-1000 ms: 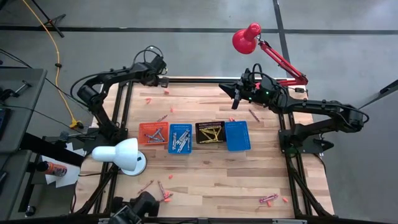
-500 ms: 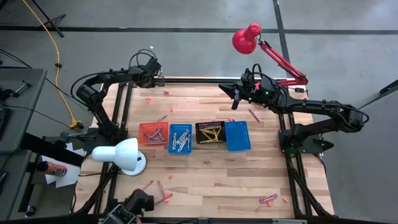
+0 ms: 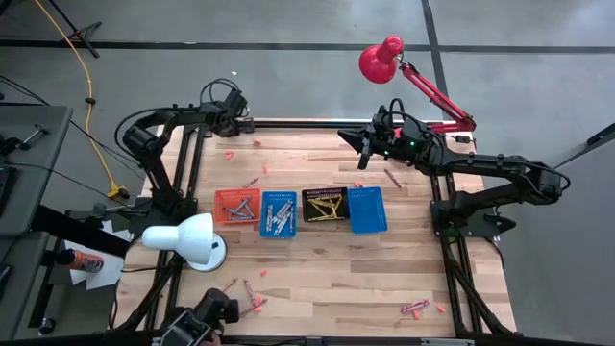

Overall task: Sort crayons
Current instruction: Put the blue crayon into the orange bin

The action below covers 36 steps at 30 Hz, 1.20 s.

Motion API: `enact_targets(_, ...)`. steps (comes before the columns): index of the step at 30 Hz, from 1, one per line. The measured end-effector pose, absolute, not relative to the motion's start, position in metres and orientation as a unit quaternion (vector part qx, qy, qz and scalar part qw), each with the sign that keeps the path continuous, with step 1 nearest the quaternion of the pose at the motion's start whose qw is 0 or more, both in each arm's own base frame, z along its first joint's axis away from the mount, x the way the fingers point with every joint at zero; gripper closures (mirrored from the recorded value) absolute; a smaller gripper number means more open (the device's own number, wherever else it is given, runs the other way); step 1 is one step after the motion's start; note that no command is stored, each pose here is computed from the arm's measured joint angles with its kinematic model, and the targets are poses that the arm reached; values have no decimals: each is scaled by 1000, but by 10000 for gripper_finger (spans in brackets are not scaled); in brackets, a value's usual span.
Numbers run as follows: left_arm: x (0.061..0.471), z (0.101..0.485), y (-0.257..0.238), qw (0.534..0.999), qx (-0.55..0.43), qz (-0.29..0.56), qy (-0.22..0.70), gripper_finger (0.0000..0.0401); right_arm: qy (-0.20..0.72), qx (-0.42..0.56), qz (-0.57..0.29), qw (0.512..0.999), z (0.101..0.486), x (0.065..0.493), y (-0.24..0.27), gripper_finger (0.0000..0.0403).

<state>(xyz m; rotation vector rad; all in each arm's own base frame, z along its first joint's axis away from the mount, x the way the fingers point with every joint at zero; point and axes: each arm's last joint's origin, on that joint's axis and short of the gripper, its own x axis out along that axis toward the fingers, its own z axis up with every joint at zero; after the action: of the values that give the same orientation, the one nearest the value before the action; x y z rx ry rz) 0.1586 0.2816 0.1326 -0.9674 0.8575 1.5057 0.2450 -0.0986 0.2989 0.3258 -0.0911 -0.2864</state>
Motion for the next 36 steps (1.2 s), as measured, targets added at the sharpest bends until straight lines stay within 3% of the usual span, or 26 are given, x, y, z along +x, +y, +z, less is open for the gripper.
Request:
enact_targets(6,166,130,279,537,-407,650,351,401,-45,162,-142,976,299,245,-99,402)
enact_targets(18,178,161,270,600,-368,633,323,401,-39,152,-147,977,298,244,-100,402)
enact_targets(36,187,130,279,609,-377,609,342,401,-32,153,-154,975,296,243,-103,402)
